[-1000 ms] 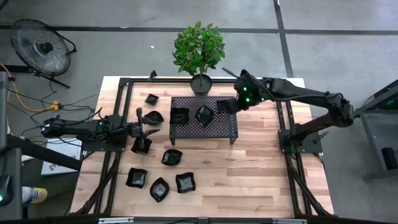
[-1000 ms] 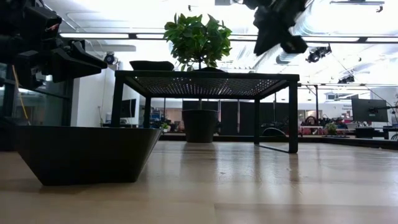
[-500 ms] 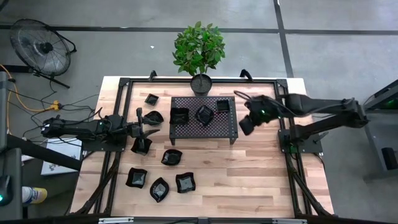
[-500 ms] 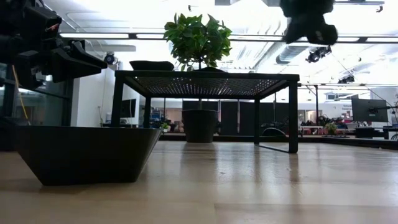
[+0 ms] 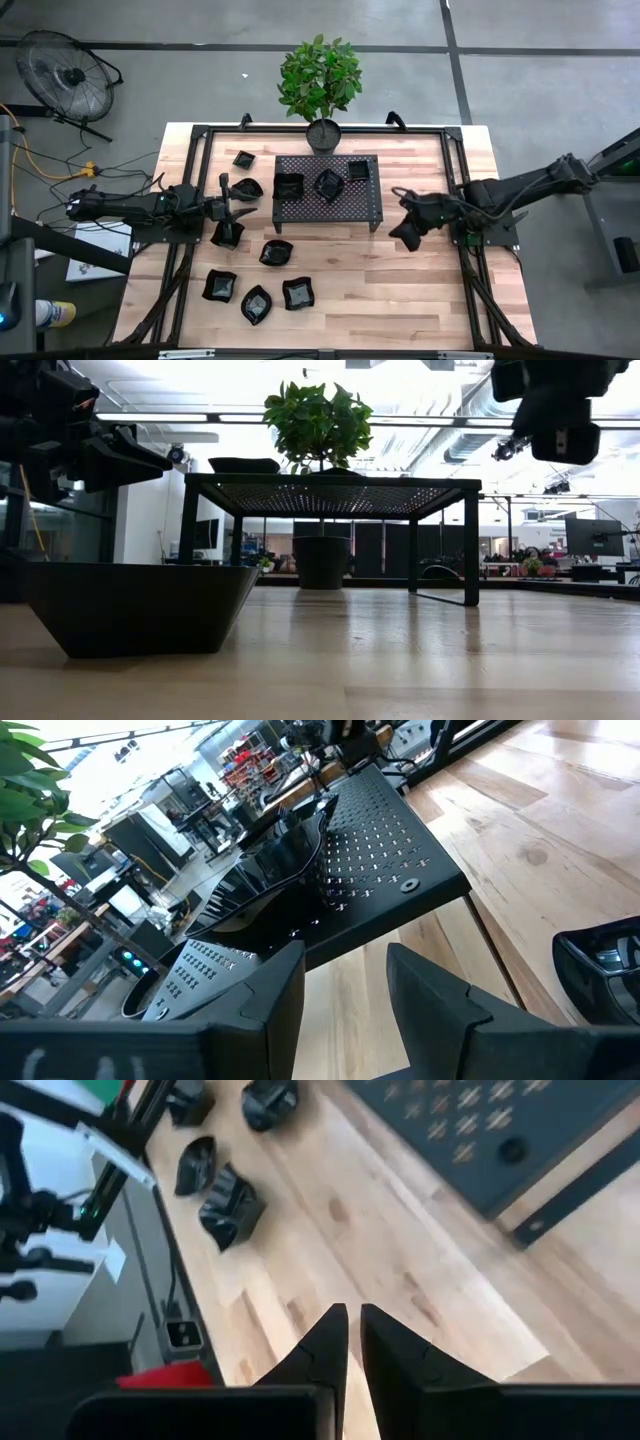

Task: Pick & Place Mini shaped plates
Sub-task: Stack the black square plate on top of the other black square plates on the shelf

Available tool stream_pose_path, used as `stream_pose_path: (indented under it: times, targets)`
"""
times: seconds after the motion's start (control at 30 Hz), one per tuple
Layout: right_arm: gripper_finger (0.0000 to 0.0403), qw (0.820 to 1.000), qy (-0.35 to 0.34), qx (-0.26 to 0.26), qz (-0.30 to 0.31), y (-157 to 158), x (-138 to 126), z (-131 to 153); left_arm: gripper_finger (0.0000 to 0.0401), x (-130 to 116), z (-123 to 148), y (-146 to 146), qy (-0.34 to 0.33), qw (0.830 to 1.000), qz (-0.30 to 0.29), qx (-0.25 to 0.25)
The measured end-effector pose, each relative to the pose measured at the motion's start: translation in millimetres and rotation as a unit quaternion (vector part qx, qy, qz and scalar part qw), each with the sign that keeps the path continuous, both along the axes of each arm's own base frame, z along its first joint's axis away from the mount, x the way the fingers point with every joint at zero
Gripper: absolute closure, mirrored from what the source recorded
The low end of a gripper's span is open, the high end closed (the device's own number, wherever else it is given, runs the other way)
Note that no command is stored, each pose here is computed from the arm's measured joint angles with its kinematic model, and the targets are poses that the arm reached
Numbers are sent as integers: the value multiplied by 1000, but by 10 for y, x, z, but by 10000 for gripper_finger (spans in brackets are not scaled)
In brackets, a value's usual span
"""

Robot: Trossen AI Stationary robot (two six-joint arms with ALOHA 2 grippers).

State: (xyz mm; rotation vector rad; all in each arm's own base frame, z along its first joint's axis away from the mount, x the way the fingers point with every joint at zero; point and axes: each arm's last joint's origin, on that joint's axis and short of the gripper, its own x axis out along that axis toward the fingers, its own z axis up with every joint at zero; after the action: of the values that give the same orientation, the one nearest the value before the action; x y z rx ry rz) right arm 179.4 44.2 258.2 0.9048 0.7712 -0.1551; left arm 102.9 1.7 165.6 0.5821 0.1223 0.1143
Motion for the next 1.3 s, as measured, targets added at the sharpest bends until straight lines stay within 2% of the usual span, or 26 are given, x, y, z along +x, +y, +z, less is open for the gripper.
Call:
stream_pose_path:
  times: [0.3, 0.53, 0.8, 0.97, 1.03, 1.1, 1.2, 1.3]
  targets:
    - [375, 1000, -22, -9, 16, 90, -8, -143, 261, 0, 1, 0, 0, 1000, 0, 0]
    - [388, 989, -144, 9, -23, 53, -74, -357, 261, 0, 0, 0, 0, 1000, 0, 0]
    - [401, 974, -219, 8, -63, -48, -269, -548, 261, 0, 1, 0, 0, 1000, 0, 0]
    - [397, 961, -264, -55, -59, -144, -416, -586, 261, 0, 0, 0, 0, 1000, 0, 0]
    - [397, 954, -287, -75, -35, -155, -458, -555, 261, 0, 0, 0, 0, 1000, 0, 0]
    - [398, 943, -310, -118, 3, -158, -495, -526, 261, 0, 0, 0, 0, 1000, 0, 0]
    - [400, 913, -344, -215, 51, -167, -550, -470, 261, 0, 0, 0, 0, 1000, 0, 0]
    - [401, 880, -362, -301, 65, -190, -599, -425, 261, 0, 0, 0, 0, 1000, 0, 0]
